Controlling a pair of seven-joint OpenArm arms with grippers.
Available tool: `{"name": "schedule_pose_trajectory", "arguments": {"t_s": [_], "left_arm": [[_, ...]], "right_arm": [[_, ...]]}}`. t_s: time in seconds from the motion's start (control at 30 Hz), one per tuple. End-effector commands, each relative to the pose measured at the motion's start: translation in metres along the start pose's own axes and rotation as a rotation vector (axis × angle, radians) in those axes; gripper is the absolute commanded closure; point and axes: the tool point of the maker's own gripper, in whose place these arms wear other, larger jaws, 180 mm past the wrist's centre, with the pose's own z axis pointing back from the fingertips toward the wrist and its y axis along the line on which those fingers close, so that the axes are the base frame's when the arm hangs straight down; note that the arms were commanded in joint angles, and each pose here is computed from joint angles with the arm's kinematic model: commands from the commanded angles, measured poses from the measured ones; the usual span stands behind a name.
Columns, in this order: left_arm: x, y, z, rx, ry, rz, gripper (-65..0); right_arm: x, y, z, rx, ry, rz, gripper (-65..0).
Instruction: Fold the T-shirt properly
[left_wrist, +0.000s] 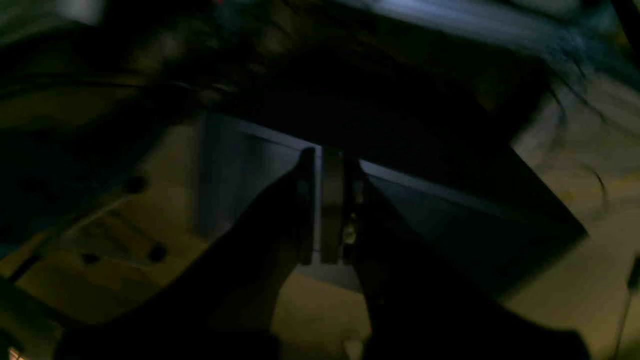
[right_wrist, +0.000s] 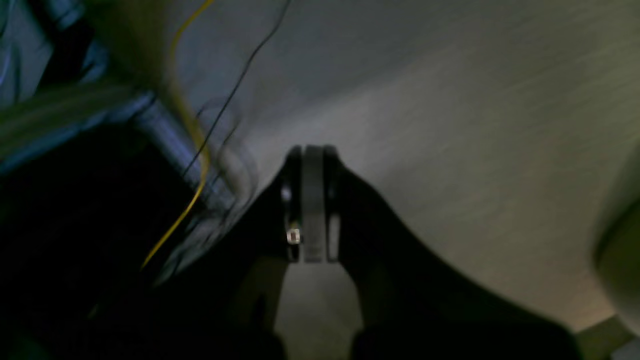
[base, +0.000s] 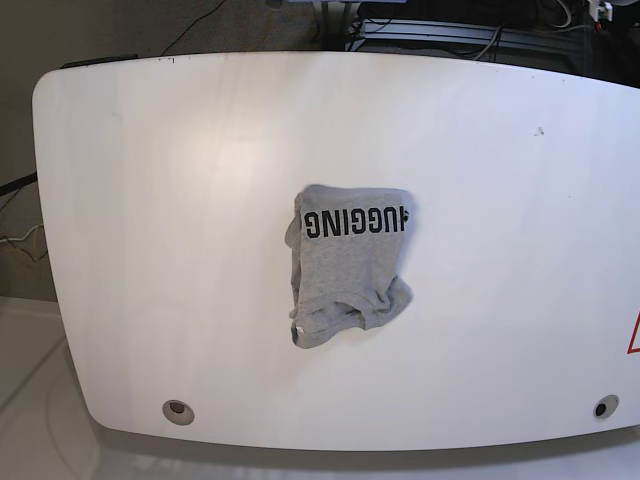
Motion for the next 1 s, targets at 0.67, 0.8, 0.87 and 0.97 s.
{"name": "schedule_pose_trajectory", "arguments": {"t_s": [0.67, 0.8, 0.87, 0.97], "left_arm": [[-0.025, -0.184, -0.071, -0.293, 0.128, -0.251, -0.9], [-0.019, -0.215, -0.075, -0.288, 0.113, -0.348, -0.9], [-0.013, -0.228, -0.077, -0.286, 0.100, -0.384, -0.9], [-0.005, -0.239, -0.079, -0.275, 0.084, -0.425, -0.9]], "right_arm": [[-0.049, 0.188, -0.049, 0.337, 0.146, 0.283, 0.0], [-0.037, 0.220, -0.058, 0.342, 0.112, 0.308, 0.0], [-0.033, 0.238, -0.060, 0.352, 0.098, 0.308, 0.0], [-0.027, 0.257, -0.063, 0.364, 0.079, 0.307, 0.0]]}}
